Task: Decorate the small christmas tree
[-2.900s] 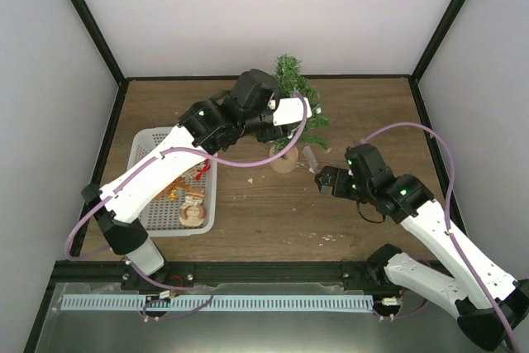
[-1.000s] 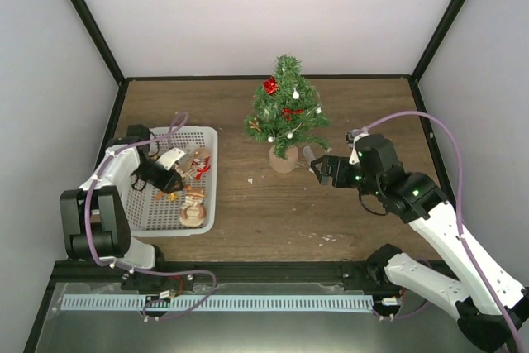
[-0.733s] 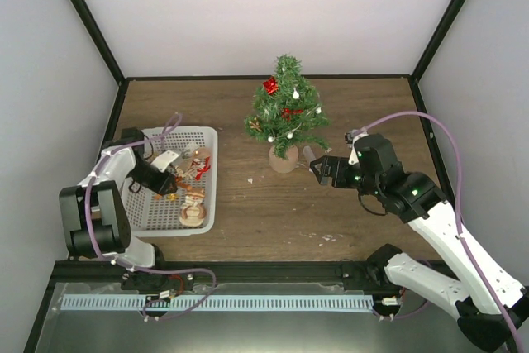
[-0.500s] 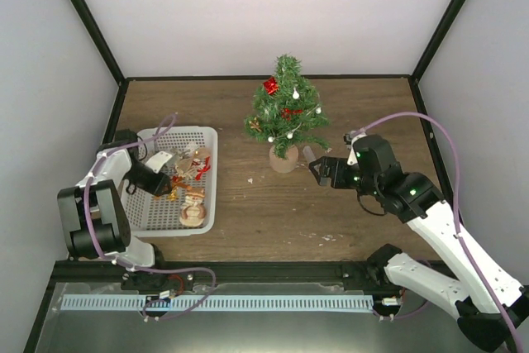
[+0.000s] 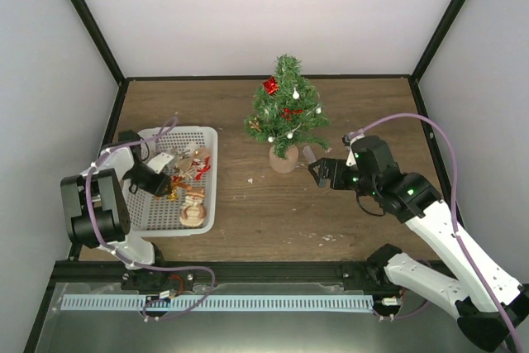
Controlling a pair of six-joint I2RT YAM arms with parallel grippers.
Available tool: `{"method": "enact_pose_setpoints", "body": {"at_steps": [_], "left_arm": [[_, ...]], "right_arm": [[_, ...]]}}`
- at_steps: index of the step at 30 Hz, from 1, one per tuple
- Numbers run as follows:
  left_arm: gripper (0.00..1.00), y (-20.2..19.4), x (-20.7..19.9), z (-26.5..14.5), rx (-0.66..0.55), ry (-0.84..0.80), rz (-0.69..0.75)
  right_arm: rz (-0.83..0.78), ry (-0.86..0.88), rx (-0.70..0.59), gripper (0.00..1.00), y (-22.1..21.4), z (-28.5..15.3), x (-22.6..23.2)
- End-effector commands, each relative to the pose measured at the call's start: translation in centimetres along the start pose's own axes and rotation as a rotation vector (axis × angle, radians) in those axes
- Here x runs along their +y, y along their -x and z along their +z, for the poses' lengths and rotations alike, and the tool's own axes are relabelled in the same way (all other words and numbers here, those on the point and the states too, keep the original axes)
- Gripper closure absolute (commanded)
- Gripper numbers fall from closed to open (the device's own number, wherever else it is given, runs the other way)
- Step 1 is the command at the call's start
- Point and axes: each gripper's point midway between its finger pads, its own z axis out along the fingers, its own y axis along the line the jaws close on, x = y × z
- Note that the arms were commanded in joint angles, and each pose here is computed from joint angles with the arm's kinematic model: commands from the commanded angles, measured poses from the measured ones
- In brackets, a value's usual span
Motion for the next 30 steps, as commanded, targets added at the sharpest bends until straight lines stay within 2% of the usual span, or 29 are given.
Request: {"method": "enact_pose_setpoints", "body": {"at_steps": [1, 5, 16, 30], "left_arm": [[0.57, 0.5, 0.6, 0.5, -0.016, 0.005, 0.002], [0.61, 0.3, 0.6, 1.1, -0.009, -0.006, -0.006], [0.84, 0.5, 0.0, 0.3, -0.026, -0.02, -0.002], [0.97, 0.7, -0.5, -1.3, -0.048, -0.012, 0.009]], "right_arm": [[0.004, 0.005, -0.017, 0.05, 0.5, -0.2, 0.1], [0.007, 0.002, -0.015, 0.05, 0.5, -0.2, 0.1], [0.012, 0.003, -0.016, 0.05, 0.5, -0.3, 0.1], [0.013, 0.014, -0.036, 0.05, 0.7, -0.5, 0.2]]}}
